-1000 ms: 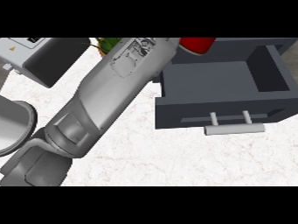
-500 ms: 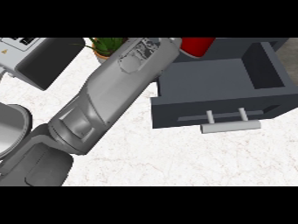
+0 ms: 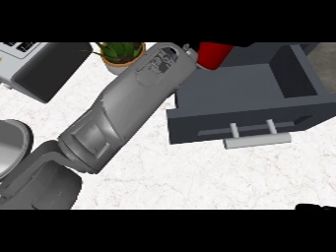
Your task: Pick up the can, place it into the drawer and close the drawer
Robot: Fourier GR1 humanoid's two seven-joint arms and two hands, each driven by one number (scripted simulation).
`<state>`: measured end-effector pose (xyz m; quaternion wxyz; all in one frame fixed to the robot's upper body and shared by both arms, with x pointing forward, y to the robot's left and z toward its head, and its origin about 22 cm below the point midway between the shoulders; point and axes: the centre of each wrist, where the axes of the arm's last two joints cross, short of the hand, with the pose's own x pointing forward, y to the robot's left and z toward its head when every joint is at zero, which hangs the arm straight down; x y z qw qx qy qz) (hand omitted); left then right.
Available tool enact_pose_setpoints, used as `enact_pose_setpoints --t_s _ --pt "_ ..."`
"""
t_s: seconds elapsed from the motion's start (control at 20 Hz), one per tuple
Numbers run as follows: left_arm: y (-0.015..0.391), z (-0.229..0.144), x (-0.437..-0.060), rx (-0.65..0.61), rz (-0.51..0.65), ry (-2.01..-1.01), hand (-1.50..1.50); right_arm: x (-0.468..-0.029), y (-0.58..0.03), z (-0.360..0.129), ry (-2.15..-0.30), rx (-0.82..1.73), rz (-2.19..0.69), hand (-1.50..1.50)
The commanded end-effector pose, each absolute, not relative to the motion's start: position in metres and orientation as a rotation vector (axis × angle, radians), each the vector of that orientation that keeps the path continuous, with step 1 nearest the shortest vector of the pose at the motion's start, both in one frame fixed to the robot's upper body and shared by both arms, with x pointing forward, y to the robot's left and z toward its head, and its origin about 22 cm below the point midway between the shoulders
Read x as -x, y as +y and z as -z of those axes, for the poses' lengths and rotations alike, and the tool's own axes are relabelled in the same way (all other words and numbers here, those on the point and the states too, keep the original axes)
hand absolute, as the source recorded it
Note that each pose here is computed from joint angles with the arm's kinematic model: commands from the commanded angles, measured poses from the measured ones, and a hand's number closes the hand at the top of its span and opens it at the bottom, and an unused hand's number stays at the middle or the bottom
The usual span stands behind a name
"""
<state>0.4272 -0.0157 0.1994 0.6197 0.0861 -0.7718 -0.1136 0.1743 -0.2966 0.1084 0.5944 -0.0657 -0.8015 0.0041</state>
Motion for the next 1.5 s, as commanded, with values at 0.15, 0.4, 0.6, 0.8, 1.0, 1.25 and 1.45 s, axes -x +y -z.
enact_pose_setpoints --t_s 0.15,0.4,0.6,0.8,1.0,1.25,1.45 --pt "-0.011 -0.182 -0.430 -0.275 0.287 -1.793 1.50 -0.179 -0.295 -0.114 -1.873 0.127 -0.046 -1.50" --pt "-0.004 -0.169 -0.432 -0.324 0.297 -1.784 -1.50 -0.190 -0.291 -0.116 -1.887 0.134 -0.040 -1.50" --pt "-0.005 -0.172 -0.433 -0.342 0.244 -1.771 -1.50 -0.187 -0.294 -0.114 -1.880 0.123 -0.038 -1.50" --pt "-0.003 -0.162 -0.431 -0.367 0.223 -1.782 -1.50 -0.186 -0.292 -0.127 -1.907 0.112 -0.061 -1.50" --pt "0.002 -0.152 -0.431 -0.348 0.187 -1.761 -1.50 -0.177 -0.294 -0.115 -1.889 0.135 -0.041 -1.50" --pt "-0.006 -0.161 -0.427 -0.305 0.152 -1.751 -1.50 -0.179 -0.300 -0.130 -1.940 0.305 -0.191 -1.50" --pt "-0.005 -0.157 -0.425 -0.271 0.136 -1.758 -1.50 -0.180 -0.295 -0.146 -1.995 0.384 -0.306 -1.50"
